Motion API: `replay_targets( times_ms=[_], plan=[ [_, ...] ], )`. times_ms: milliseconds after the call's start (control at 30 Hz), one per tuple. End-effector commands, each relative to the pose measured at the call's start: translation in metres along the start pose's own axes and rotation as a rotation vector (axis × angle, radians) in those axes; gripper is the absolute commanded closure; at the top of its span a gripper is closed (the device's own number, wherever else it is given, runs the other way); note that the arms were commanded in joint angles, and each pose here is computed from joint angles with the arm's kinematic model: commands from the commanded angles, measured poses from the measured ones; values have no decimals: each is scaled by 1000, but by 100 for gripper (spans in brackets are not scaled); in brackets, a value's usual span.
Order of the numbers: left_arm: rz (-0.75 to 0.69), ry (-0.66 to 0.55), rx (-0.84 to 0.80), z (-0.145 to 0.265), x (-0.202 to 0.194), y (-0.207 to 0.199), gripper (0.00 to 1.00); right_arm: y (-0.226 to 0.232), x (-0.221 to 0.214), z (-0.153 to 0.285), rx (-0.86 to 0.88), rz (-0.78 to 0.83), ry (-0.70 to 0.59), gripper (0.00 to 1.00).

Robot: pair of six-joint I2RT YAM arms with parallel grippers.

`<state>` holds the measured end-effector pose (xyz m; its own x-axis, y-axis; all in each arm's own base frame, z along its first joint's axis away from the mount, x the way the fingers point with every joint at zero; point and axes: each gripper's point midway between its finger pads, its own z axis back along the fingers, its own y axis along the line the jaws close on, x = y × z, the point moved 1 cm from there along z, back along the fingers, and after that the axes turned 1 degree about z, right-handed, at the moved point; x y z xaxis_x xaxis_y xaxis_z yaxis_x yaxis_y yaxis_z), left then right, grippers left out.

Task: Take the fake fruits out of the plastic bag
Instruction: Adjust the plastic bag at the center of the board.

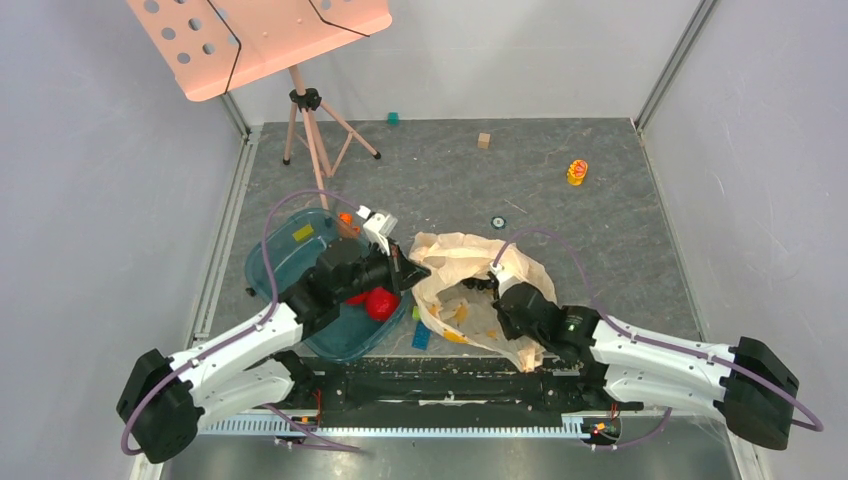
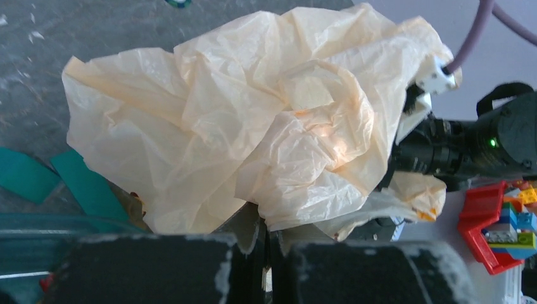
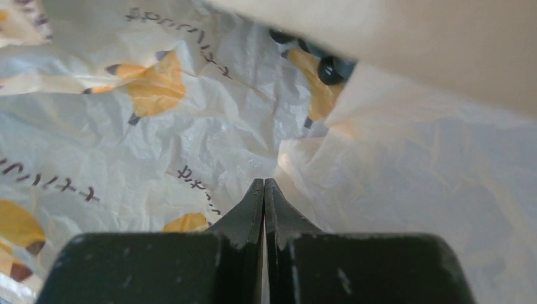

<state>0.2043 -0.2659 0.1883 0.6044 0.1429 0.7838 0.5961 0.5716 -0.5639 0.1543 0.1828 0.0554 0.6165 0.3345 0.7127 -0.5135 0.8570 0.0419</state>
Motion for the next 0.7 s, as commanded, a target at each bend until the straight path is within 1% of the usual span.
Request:
replay_targets(
  times_ms=[0,200,333,433,567,667],
  plan=[
    [42,-22,14,8,-12,-5,98,-23,-14,1,-130,-65,4,100],
    [71,-52,11,14,-16,-13,98,-38,-16,5,-202,-165,-60,100],
    [73,-73,2,14,-13,-20,98,-40,0,14,-196,-222,-148,100],
    [69,-71,-5,13,-12,-25,98,-36,14,20,-161,-250,-207,100],
    [64,-53,-18,7,-16,-32,98,-19,41,29,-48,-259,-296,98],
    [65,-46,-29,3,-21,-38,98,-10,60,37,5,-276,-355,97]
  ],
)
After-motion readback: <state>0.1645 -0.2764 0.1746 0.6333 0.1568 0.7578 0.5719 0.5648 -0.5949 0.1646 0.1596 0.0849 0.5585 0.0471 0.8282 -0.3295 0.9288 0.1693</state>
